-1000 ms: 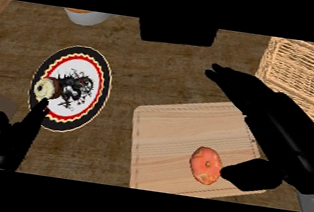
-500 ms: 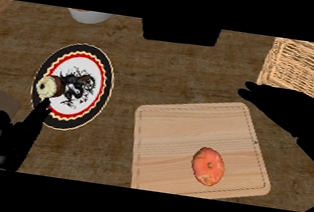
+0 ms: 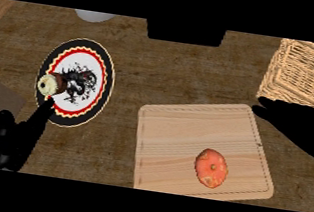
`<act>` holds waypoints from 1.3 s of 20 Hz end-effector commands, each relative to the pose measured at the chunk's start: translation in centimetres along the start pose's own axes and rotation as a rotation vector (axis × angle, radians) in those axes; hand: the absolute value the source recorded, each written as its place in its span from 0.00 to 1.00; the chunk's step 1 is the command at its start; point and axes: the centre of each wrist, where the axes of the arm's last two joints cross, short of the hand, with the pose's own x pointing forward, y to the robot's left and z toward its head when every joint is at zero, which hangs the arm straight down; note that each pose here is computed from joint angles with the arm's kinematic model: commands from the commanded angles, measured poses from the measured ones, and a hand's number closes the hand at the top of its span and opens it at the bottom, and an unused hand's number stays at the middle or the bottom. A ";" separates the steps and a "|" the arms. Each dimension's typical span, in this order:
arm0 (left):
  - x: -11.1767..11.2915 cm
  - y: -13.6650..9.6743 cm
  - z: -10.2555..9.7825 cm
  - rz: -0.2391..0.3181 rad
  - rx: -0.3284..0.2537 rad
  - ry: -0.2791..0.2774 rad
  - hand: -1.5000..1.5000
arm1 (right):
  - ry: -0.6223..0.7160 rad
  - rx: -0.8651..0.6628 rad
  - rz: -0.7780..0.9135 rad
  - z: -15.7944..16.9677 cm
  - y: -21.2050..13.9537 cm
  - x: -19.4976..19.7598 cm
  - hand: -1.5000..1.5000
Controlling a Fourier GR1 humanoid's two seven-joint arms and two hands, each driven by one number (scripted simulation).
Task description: Pick the squash from the cutting board and place it in the basket
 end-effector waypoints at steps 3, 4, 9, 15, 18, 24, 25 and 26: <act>-3.0 -0.5 -0.5 -0.005 -0.011 0.135 0.50 | 0.049 0.004 -0.035 -1.1 2.1 -0.1 0.00; -2.7 -0.8 1.1 0.016 -0.023 0.127 0.50 | 0.053 -0.003 -0.041 -1.7 1.8 0.8 0.00; -1.2 -0.6 -0.9 0.014 -0.021 0.121 0.50 | 0.034 -0.021 -0.051 -2.5 5.7 0.5 0.00; -2.0 -1.3 -0.4 0.011 -0.022 0.122 0.50 | 0.104 0.045 0.012 -4.9 8.1 -0.2 0.00; -2.6 -0.6 0.1 -0.006 0.005 0.129 0.50 | 0.091 0.057 0.013 -4.8 8.9 -0.6 0.00; -1.3 -0.3 -0.1 0.000 -0.014 0.132 0.50 | 0.095 0.046 -0.013 -6.4 12.4 -2.3 0.00; -3.7 -0.5 -0.3 0.014 -0.015 0.135 0.50 | 0.085 0.031 -0.016 -6.6 13.6 -0.7 0.00; -2.6 -1.6 -0.5 -0.008 -0.009 0.114 0.50 | 0.088 0.036 -0.019 -7.5 12.6 -2.1 0.00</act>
